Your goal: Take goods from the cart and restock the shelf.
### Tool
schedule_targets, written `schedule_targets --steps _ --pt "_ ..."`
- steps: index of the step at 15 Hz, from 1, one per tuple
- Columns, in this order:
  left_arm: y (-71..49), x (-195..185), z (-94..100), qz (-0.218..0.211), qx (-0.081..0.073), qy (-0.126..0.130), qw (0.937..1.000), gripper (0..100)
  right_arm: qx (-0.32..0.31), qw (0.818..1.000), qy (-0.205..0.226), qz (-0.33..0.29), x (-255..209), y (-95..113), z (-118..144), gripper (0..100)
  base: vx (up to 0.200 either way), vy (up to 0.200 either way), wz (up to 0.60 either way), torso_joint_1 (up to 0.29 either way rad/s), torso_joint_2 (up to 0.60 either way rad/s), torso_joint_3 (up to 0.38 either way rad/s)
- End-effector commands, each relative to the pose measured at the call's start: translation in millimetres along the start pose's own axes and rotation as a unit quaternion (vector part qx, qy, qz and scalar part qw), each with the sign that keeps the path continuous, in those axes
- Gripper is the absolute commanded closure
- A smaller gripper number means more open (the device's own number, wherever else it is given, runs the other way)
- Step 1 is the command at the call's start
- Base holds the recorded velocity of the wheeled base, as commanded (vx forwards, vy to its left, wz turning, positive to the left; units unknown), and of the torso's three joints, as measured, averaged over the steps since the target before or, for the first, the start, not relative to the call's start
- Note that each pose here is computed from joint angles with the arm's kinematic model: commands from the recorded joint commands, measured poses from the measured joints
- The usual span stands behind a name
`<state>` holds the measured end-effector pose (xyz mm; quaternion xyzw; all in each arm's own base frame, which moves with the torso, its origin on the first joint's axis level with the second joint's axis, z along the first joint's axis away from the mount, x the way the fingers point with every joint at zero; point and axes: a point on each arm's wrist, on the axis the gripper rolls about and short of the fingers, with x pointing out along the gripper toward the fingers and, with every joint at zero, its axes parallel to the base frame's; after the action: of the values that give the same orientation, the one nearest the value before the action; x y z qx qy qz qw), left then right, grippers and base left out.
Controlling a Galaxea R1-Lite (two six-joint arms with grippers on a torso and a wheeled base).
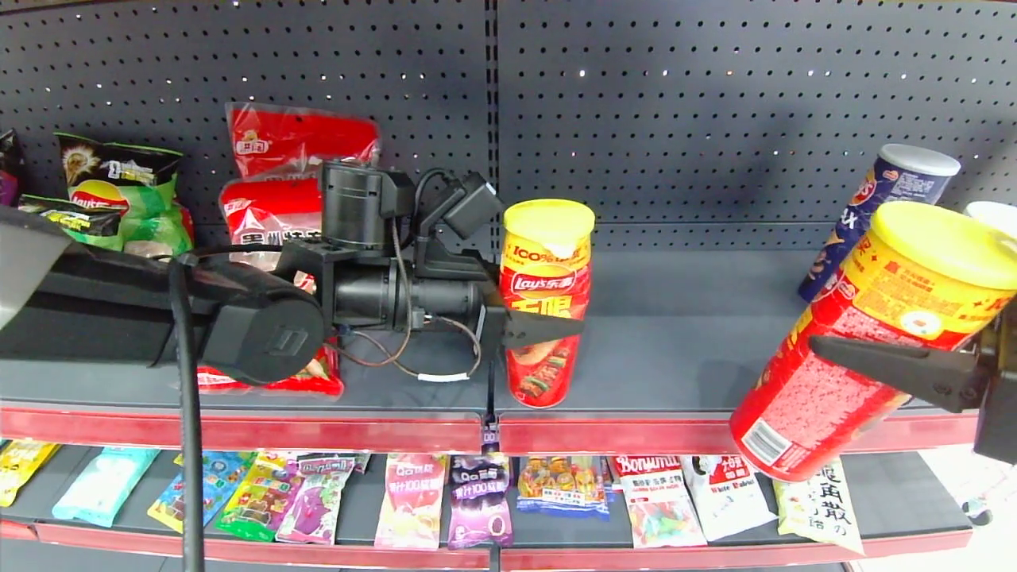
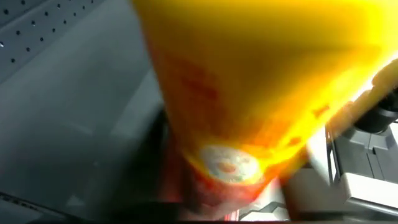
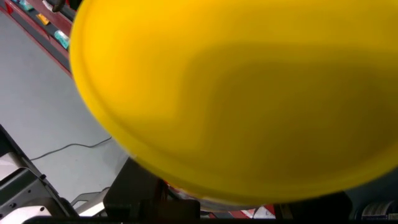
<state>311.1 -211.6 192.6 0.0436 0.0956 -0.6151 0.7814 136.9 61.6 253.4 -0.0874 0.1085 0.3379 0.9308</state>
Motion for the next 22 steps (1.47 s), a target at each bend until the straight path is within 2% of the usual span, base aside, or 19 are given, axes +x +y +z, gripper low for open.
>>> schedule_targets --steps 1,4,6,12,16,19,22 --pt "-2.5 -1.8 -2.5 0.0 -0.003 0.004 1.0 0 0.002 1.0 0.006 0.002 9.1 -3.2 3.5 100 0.0 0.0 0.0 0.0 0.0 0.0" --pt "-7.7 -7.6 -4.9 0.001 -0.006 0.006 1.0 0 0.002 1.0 0.013 0.005 37.8 -14.2 19.7 100 0.0 0.0 0.0 0.0 0.0 0.0" --pt "-9.6 -13.4 -13.3 0.013 -0.007 0.008 0.9999 0 0.003 1.0 0.013 0.005 59.3 -22.8 31.7 100 0.0 0.0 0.0 0.0 0.0 0.0" --pt "-5.0 -38.2 -28.9 0.052 -0.02 0.014 0.9984 0 0.002 1.0 0.015 0.007 116.7 -42.4 52.1 100 0.0 0.0 0.0 0.0 0.0 0.0" --pt "-9.3 -52.3 -32.3 0.062 -0.027 0.017 0.9976 0 -0.005 1.0 0.009 0.015 146.6 -46.8 61.1 100 0.0 0.0 0.0 0.0 0.0 0.0" --pt "-7.4 -68.7 -36.4 0.083 -0.032 0.019 0.9959 0 -0.009 0.999 0.007 0.03 176.7 -44.9 65.8 100 0.0 0.0 0.0 0.0 0.0 0.0" --pt "-15.4 -88.4 -37.2 0.103 -0.034 0.016 0.994 0 -0.013 0.999 0.002 0.044 201.5 -41.0 69.4 100 0.0 0.0 0.0 0.0 0.0 0.0"
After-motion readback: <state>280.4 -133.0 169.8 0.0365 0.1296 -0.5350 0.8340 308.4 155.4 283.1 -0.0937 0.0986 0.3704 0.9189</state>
